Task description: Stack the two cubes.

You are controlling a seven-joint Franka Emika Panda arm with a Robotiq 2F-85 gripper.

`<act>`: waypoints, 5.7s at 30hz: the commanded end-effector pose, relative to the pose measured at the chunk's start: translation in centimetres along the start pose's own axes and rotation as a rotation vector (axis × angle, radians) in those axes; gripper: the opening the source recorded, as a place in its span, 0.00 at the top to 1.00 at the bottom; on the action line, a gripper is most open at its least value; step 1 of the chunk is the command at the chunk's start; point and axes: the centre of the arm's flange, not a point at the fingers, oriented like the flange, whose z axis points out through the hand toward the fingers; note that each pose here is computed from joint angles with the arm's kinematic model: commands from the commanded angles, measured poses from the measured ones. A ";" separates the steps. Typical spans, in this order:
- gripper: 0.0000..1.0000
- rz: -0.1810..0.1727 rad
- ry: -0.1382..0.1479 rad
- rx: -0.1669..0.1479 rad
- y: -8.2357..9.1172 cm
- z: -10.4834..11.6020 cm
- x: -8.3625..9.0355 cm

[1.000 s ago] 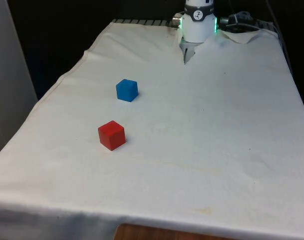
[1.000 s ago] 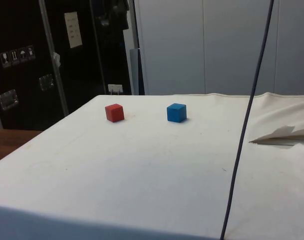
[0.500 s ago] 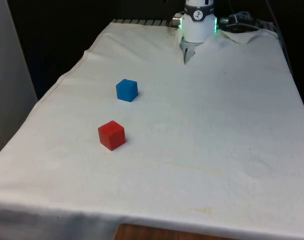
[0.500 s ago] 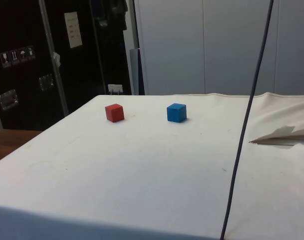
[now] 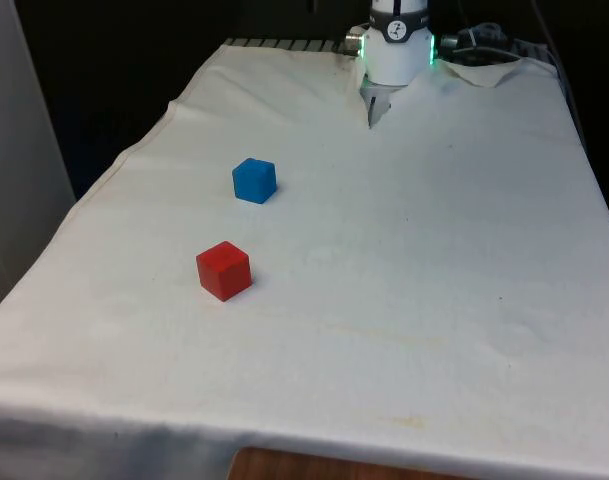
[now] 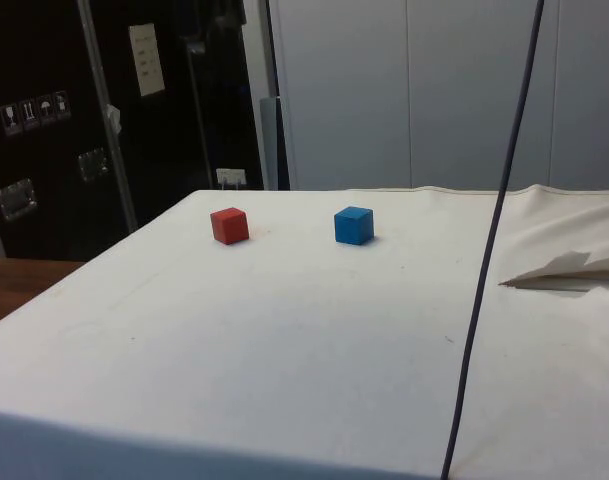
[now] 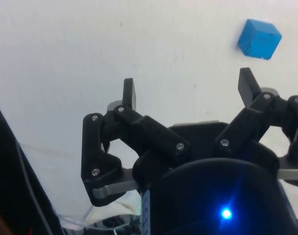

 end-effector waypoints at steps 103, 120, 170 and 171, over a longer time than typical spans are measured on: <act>0.00 -0.090 0.044 0.013 11.5 10.6 8.2; 0.00 -0.065 0.022 0.017 13.6 12.9 10.0; 0.00 0.227 -0.039 0.066 14.9 21.6 9.5; 0.00 0.233 -0.039 0.066 15.0 21.7 9.5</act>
